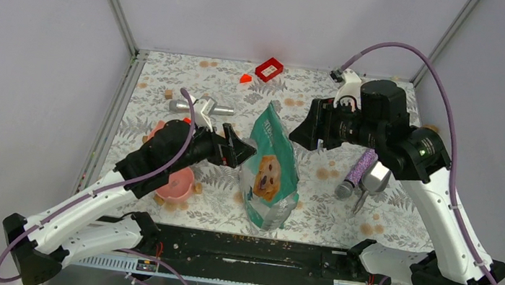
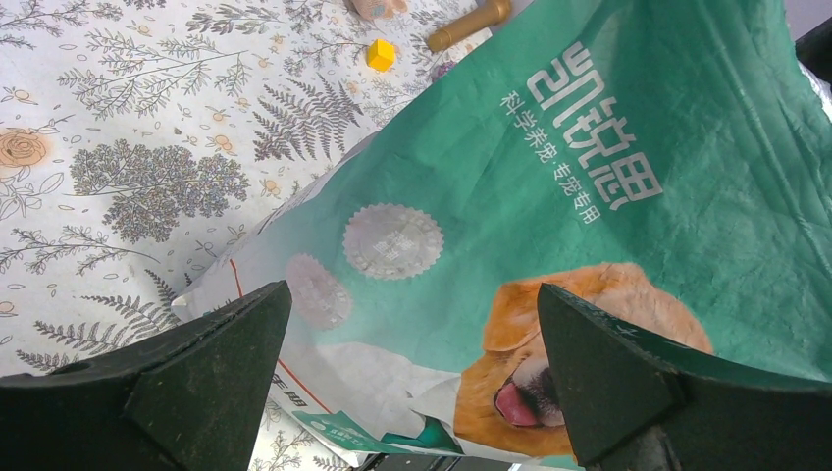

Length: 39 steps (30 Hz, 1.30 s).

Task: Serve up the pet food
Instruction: Open the pet food bag at the center of the board.

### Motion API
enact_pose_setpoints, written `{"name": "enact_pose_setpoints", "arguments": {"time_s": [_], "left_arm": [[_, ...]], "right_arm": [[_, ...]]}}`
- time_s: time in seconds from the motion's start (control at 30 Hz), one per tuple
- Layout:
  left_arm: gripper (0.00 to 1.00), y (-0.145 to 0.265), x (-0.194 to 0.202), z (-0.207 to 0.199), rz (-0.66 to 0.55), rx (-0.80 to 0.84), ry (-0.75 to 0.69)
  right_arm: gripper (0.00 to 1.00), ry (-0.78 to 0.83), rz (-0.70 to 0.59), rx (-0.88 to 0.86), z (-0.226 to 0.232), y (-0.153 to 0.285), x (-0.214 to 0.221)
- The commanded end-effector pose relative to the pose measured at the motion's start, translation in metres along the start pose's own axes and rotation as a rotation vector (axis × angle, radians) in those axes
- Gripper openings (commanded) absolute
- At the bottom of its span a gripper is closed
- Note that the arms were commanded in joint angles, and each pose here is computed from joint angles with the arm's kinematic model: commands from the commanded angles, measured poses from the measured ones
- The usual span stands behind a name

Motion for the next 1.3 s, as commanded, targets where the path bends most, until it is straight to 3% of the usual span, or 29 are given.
{"name": "enact_pose_setpoints", "arguments": {"time_s": [0.0, 0.1, 0.3, 0.47, 0.53, 0.67, 0.73, 0.93, 1.1, 1.27], "left_arm": [[0.99, 0.003, -0.018, -0.015, -0.059, 0.055, -0.022], [0.99, 0.001, -0.017, -0.015, -0.051, 0.059, -0.022], [0.99, 0.001, -0.016, -0.016, -0.046, 0.061, -0.023], [0.99, 0.0, -0.016, -0.015, -0.045, 0.062, -0.025], [0.99, -0.001, -0.016, -0.017, -0.042, 0.074, -0.022], [0.99, -0.003, -0.016, -0.017, -0.042, 0.078, -0.019], [0.99, -0.004, -0.016, -0.017, -0.041, 0.079, -0.021], [0.99, -0.005, -0.017, -0.02, -0.04, 0.104, -0.03], [0.99, -0.006, -0.019, -0.024, -0.043, 0.128, -0.033], [0.99, -0.007, -0.021, -0.026, -0.043, 0.133, -0.036]], "right_arm": [[0.66, 0.042, 0.016, -0.065, 0.008, 0.005, -0.004], [0.65, 0.039, 0.009, -0.056, 0.007, 0.004, -0.006], [0.54, 0.017, 0.046, 0.009, 0.0, -0.001, -0.003], [0.53, -0.011, 0.041, 0.002, 0.002, -0.003, -0.005], [0.44, -0.025, 0.013, -0.006, 0.005, -0.001, -0.009], [0.1, -0.069, 0.006, -0.024, 0.009, 0.0, -0.011], [0.01, -0.08, 0.025, -0.045, 0.01, -0.002, -0.009], [0.1, -0.093, 0.132, -0.048, 0.005, -0.014, 0.003], [0.18, -0.08, 0.147, 0.016, -0.002, -0.018, 0.002], [0.29, -0.077, 0.16, -0.087, 0.009, -0.02, 0.001]]}}
Point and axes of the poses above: each gripper's point midway between its finger pads, its own y axis back along the fingers, its own z axis along the line the jaws close on, x = y × z, the point moved 8 cm from there along y, back along the fingers, and after that the axes turned 4 degrees about y, right-handed, at the moved point
